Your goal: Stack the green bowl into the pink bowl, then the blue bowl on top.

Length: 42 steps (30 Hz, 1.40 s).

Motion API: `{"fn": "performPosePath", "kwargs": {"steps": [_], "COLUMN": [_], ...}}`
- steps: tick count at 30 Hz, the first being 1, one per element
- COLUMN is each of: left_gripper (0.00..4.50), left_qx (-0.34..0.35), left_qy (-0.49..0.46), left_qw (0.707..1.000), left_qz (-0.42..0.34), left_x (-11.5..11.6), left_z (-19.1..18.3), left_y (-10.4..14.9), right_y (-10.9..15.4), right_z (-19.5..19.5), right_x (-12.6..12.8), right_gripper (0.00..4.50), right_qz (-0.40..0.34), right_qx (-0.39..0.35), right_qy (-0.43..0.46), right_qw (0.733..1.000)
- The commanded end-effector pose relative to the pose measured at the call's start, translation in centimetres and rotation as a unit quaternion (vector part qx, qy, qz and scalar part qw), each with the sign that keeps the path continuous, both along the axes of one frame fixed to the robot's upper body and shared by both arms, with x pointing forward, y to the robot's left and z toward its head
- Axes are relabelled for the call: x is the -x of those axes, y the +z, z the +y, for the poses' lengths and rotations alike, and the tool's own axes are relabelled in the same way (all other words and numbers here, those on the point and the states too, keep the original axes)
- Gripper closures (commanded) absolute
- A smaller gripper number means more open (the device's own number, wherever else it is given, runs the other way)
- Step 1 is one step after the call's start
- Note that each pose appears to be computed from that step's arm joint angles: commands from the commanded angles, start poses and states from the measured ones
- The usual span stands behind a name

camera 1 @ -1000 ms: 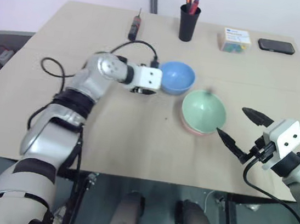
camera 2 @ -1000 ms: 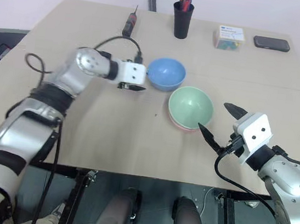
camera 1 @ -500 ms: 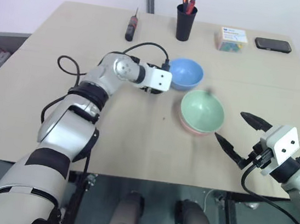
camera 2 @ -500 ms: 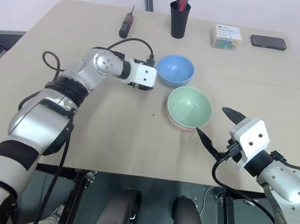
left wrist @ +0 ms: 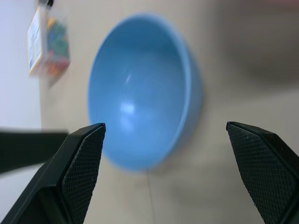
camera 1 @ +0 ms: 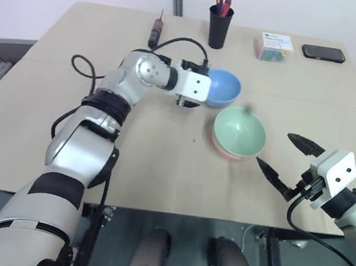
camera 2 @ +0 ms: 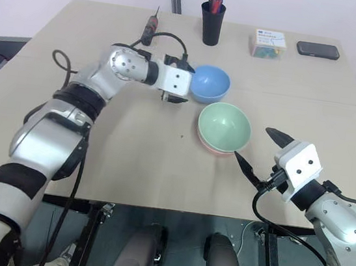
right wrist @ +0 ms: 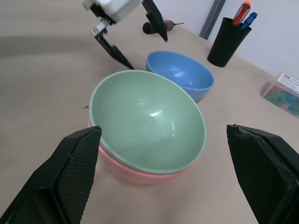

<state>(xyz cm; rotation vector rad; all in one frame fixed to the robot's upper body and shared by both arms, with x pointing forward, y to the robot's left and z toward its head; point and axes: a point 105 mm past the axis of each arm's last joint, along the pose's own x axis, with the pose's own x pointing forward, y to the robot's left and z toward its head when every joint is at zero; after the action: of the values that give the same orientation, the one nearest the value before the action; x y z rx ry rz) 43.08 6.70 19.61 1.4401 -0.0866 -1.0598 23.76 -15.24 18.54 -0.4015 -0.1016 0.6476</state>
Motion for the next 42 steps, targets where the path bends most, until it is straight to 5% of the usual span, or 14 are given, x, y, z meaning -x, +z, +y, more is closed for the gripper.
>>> {"fn": "performPosePath", "kwargs": {"steps": [1, 5, 12, 15, 23, 27, 35, 42], "left_gripper": [0.10, 0.74, 3.52, 4.39, 4.39, 4.39, 4.39, 2.03], "left_qx": [-0.020, -0.033, -0.034, -0.032, 0.026, 0.069, 0.035, 0.070], "left_qy": [-0.008, -0.013, -0.023, -0.026, -0.084, -0.200, -0.256, -0.253], "left_qw": [0.999, 0.999, 0.999, 0.999, 0.996, 0.975, 0.958, 0.955], "left_qz": [-0.026, -0.023, -0.018, -0.010, 0.016, 0.068, 0.126, 0.141], "left_x": [-0.3, -0.4, -0.2, -0.1, 1.7, 5.8, 9.5, 10.1], "left_z": [-0.7, -0.9, -1.6, -1.5, -1.6, -3.2, -3.7, -4.4], "left_y": [0.6, 0.2, -0.1, -0.2, 3.4, 7.6, 5.5, 4.7], "right_y": [1.4, 1.5, 1.5, 1.5, 1.3, 0.9, 1.0, 1.0], "right_z": [-0.3, -0.3, -0.3, -0.5, -1.2, -2.2, -2.7, -2.3], "right_x": [0.4, 0.6, 0.6, 0.5, 0.6, 1.2, 1.5, 1.1], "right_gripper": [0.00, 0.00, 0.00, 0.00, 0.00, 0.00, 0.00, 0.00], "right_qz": [-0.031, -0.035, -0.035, -0.035, -0.031, -0.023, -0.024, -0.022], "right_qx": [0.007, 0.008, 0.007, 0.008, 0.011, 0.016, 0.019, 0.021], "right_qy": [-0.003, -0.006, -0.013, -0.014, -0.027, -0.049, -0.061, -0.049], "right_qw": [0.999, 0.999, 0.999, 0.999, 0.999, 0.998, 0.998, 0.998]}}
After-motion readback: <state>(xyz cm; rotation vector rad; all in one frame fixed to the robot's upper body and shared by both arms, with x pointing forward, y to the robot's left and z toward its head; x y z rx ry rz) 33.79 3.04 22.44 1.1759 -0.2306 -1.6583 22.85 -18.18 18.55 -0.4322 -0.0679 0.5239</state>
